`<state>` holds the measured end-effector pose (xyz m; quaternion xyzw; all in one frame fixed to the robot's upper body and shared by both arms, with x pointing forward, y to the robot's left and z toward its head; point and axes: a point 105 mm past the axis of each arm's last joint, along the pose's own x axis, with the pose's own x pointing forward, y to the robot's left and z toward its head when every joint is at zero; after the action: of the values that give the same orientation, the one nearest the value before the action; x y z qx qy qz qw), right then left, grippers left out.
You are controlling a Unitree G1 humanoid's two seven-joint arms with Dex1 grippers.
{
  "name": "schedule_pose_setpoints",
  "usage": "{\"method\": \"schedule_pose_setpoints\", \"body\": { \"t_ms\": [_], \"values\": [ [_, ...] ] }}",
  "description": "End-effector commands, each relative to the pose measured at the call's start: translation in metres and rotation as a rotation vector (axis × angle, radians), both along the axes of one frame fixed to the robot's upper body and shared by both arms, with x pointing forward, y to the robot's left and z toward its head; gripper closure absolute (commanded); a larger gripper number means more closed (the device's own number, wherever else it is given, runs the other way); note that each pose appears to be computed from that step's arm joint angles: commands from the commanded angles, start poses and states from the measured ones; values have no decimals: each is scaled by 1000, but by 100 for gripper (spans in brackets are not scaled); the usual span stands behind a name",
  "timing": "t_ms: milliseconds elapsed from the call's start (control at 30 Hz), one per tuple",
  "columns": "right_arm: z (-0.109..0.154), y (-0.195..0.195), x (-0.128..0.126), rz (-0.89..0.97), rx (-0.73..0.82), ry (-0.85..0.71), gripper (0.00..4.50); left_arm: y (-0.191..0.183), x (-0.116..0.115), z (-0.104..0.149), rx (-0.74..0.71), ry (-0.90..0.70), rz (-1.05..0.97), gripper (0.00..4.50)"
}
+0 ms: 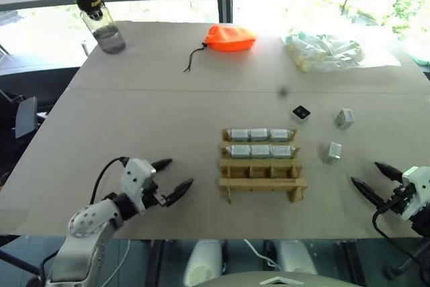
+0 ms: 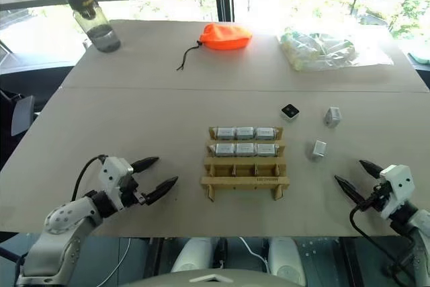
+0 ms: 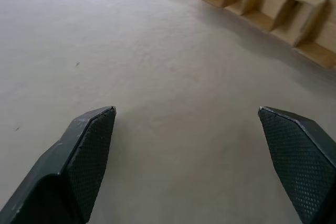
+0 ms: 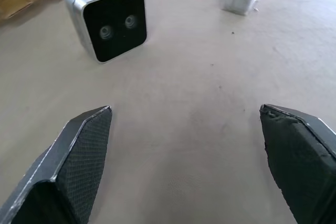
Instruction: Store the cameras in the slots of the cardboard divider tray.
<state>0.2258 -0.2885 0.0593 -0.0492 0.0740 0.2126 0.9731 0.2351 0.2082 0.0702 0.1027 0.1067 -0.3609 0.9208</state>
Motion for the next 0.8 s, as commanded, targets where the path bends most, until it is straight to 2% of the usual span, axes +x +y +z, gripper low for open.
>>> {"method": "schedule_pose_setpoints", "body": {
  "t_ms": [33,100,233,300,400,633,800],
  "values": [
    [24,11,-3,-70,53,-36,5,-23,1,33,-1,-36,-189,0],
    [22,16,-3,-140,47,-1,5,-33,7,52,-39,-50,-276,0],
    [25,26,2,-246,-8,17,5,-43,9,74,-35,-42,-456,0],
    [33,37,6,-260,-55,-12,5,-48,3,85,-15,-8,-596,0],
    [34,58,9,-278,-34,-16,5,-50,-3,95,62,22,-773,0],
    [38,78,22,-344,16,-15,5,-59,3,116,108,-33,-863,0],
    [36,99,19,-295,35,2,5,-61,5,127,108,-65,-862,0]
  ]
}}
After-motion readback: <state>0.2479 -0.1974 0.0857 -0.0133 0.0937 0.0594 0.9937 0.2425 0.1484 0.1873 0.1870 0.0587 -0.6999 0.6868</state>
